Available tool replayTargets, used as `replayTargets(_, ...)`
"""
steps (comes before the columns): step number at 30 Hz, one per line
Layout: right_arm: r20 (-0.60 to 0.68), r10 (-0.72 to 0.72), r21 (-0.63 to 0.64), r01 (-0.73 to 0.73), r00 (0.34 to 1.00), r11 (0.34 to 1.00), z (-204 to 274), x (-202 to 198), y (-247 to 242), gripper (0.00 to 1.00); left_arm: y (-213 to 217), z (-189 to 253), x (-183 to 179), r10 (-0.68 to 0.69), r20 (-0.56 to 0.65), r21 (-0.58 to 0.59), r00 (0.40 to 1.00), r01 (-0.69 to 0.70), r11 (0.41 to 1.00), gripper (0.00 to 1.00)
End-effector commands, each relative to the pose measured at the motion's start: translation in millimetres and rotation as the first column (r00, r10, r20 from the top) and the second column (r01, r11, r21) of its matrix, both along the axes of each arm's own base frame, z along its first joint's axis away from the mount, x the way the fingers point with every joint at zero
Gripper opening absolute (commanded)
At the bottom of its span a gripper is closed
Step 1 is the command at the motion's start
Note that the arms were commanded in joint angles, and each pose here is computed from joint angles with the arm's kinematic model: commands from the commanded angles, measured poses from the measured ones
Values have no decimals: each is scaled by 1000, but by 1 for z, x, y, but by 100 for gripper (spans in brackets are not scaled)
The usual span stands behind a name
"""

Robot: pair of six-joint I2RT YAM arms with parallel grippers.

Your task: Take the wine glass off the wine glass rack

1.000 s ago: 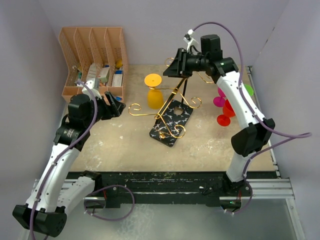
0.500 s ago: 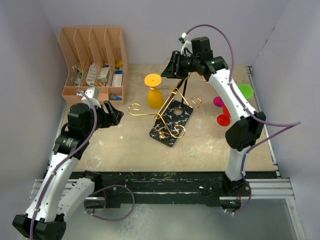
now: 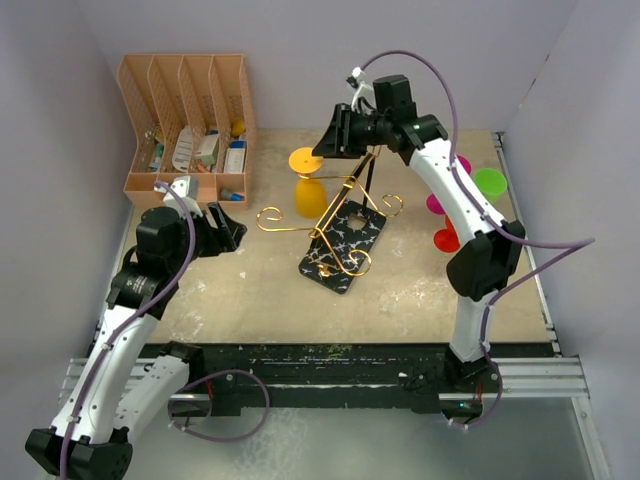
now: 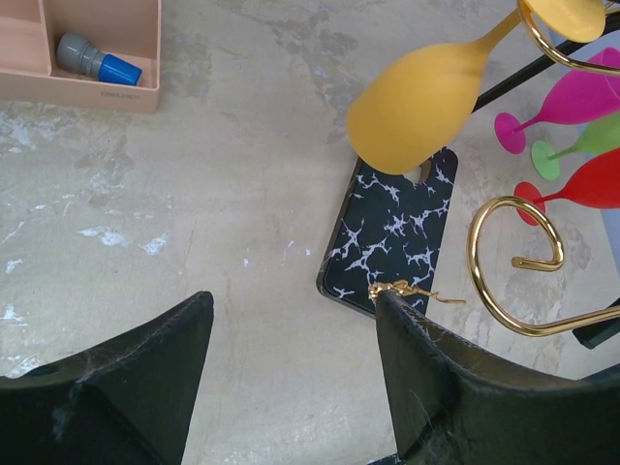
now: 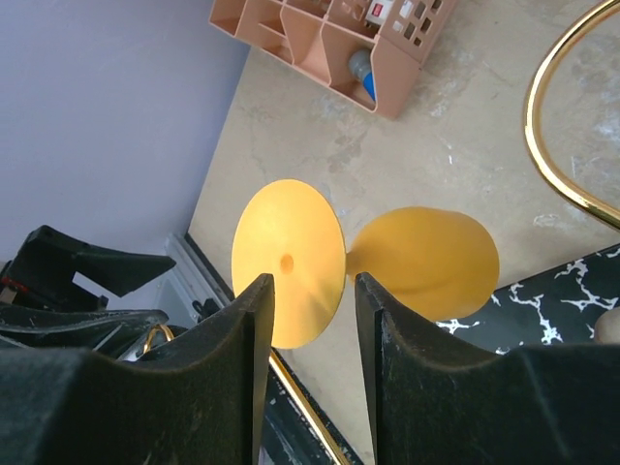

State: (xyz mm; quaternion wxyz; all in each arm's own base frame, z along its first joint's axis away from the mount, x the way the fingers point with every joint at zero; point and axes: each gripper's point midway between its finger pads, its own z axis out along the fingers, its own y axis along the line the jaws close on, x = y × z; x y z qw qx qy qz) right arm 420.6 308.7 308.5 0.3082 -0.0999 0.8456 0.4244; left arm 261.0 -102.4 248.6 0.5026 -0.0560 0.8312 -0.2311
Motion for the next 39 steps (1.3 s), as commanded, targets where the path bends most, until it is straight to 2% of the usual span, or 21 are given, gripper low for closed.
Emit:
replayTargets(1,37,37,37,-38,999,999,15,-3,12,41,2,6,3,6,34,10,999,-7,1000,71)
replayTargets(6,29,47,33,-48,998,998,11,-5,15,38,3,6,3,8,31,11,999,-8,1000,71)
replayTargets(13,45,41,39,-43,998,998,15,-6,16,4,3,5,2,8,29,11,1000,-9,1000,71)
replayTargets(15,48,36,48,-38,998,998,18,-6,15,0,3,5,3,8,30,11,1000,-9,1000,71)
replayTargets(22,52,52,119,-58,997,991,35,-17,18,0,3,5,3,8,29,11,1000,-9,1000,71)
replayTargets(31,4,139,254,-135,990,958,52,-33,32,0,2,5,3,8,28,11,1000,-9,1000,71)
replayTargets(39,-16,47,212,-43,999,976,53,-36,11,0,3,5,3,10,29,12,1000,-10,1000,71)
